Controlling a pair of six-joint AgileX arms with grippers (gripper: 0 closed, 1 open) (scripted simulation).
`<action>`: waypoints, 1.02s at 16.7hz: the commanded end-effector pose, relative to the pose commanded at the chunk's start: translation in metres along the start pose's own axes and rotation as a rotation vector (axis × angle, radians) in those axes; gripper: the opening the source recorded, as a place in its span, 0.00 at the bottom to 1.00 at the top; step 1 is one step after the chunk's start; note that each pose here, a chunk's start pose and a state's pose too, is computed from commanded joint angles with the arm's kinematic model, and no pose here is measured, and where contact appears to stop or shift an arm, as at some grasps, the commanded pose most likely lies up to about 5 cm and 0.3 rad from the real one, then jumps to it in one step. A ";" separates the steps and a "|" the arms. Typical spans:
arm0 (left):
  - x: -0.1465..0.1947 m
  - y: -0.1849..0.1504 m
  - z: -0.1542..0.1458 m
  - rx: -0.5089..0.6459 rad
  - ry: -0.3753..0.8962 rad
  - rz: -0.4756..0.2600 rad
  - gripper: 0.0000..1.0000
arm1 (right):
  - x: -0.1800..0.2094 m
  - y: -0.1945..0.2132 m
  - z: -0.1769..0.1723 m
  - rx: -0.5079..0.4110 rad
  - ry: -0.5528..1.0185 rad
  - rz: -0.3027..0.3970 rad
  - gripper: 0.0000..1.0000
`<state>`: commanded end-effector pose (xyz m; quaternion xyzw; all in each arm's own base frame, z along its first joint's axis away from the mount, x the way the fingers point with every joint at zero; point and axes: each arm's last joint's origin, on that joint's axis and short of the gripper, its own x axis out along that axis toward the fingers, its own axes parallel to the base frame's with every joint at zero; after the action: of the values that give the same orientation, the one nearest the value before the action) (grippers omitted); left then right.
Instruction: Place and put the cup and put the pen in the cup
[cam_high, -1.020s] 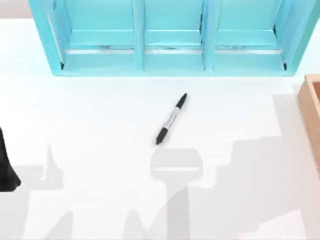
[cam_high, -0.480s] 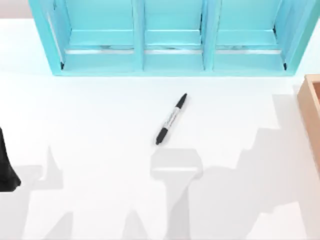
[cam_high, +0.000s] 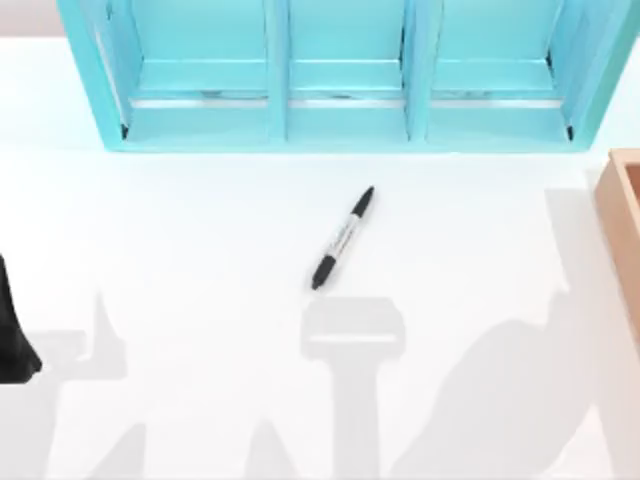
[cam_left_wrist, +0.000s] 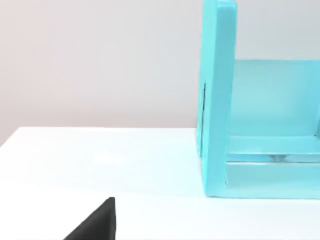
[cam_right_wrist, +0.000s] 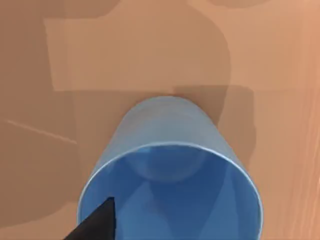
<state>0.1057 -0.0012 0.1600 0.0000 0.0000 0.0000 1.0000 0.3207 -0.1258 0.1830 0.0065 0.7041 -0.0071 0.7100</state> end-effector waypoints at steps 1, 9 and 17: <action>0.000 0.000 0.000 0.000 0.000 0.000 1.00 | 0.011 0.000 0.000 0.000 -0.003 -0.001 1.00; 0.000 0.000 0.000 0.000 0.000 0.000 1.00 | 0.037 0.001 -0.005 0.000 0.005 0.002 0.92; 0.000 0.000 0.000 0.000 0.000 0.000 1.00 | 0.037 0.001 -0.005 0.000 0.005 0.002 0.32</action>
<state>0.1057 -0.0012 0.1600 0.0000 0.0000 0.0000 1.0000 0.3164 -0.1247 0.1463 0.0073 0.7061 -0.0064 0.7081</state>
